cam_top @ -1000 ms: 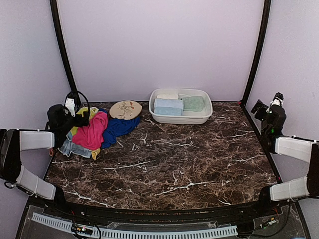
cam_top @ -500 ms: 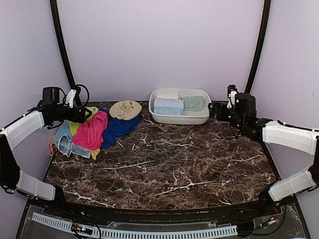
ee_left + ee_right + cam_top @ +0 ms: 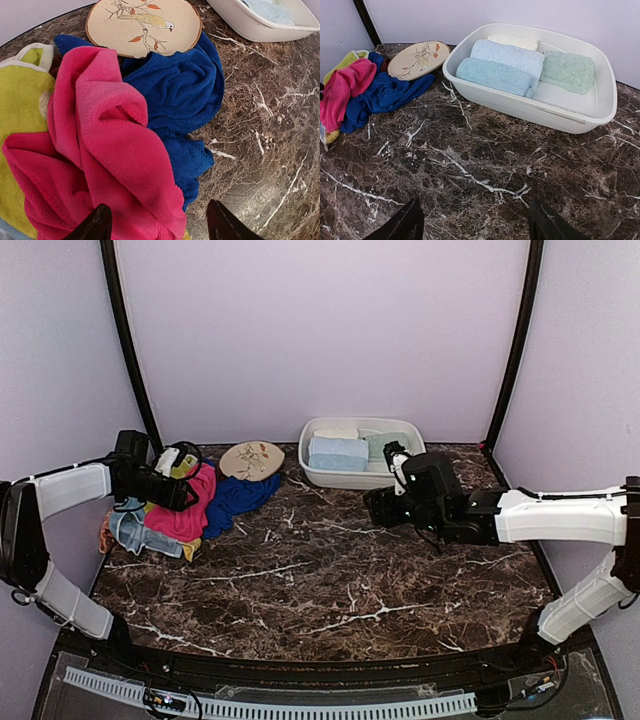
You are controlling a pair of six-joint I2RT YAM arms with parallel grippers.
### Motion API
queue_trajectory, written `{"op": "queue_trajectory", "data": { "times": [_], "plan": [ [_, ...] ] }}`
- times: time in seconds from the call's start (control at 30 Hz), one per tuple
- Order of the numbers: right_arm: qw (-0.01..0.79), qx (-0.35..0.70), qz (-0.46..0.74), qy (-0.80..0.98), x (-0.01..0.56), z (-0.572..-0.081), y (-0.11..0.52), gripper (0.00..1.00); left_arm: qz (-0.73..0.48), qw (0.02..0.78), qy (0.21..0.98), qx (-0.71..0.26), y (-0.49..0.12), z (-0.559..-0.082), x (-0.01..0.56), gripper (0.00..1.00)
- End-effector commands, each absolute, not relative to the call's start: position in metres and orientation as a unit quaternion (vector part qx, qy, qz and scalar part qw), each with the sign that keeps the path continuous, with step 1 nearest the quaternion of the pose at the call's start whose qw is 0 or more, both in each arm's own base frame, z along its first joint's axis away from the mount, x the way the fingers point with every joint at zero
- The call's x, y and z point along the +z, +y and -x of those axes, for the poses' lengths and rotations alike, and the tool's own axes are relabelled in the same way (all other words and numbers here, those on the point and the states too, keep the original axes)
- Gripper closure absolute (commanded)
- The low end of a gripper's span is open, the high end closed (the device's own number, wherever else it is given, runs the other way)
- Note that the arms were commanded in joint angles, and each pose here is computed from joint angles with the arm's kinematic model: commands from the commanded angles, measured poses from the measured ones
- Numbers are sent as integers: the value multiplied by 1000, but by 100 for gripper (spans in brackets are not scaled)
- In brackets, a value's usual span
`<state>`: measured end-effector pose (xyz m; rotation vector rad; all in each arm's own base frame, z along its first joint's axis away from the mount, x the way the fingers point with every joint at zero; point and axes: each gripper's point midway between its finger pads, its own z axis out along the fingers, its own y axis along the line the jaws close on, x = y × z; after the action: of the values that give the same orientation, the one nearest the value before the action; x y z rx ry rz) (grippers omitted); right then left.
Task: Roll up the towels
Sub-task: Pick up the towel from the towel pile, then place the towel at the center of the board.
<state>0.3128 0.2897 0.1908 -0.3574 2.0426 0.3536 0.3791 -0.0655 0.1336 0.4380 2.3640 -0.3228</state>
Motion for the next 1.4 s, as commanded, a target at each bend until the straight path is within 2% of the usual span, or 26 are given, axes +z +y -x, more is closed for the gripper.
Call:
{"op": "queue_trajectory", "data": {
  "times": [0.0, 0.2, 0.27, 0.33, 0.43, 0.7, 1.13, 1.27, 1.37],
  "plan": [
    [505, 151, 144, 838, 204, -310, 300, 32, -158, 338, 920, -119, -66, -385, 125, 37],
    [504, 156, 157, 835, 212, -306, 307, 41, -142, 332, 928, -93, -57, -394, 114, 55],
    [505, 158, 160, 833, 214, -306, 308, 45, -145, 327, 929, -98, -60, -395, 115, 66],
    [506, 160, 161, 832, 218, -306, 309, 49, -147, 328, 927, -107, -64, -397, 121, 83],
    [506, 162, 164, 831, 221, -307, 311, 52, -157, 340, 918, -127, -73, -397, 138, 99],
    [510, 164, 172, 827, 234, -306, 313, 60, -201, 431, 864, -168, -103, -390, 247, 100],
    [527, 171, 161, 817, 263, -304, 306, 63, -315, 537, 738, -261, -169, -309, 426, 100],
    [533, 174, 155, 813, 271, -303, 303, 62, -352, 551, 699, -290, -187, -283, 465, 100],
    [533, 186, 157, 810, 274, -300, 305, 59, -364, 536, 695, -313, -198, -275, 463, 100]
  ]
}}
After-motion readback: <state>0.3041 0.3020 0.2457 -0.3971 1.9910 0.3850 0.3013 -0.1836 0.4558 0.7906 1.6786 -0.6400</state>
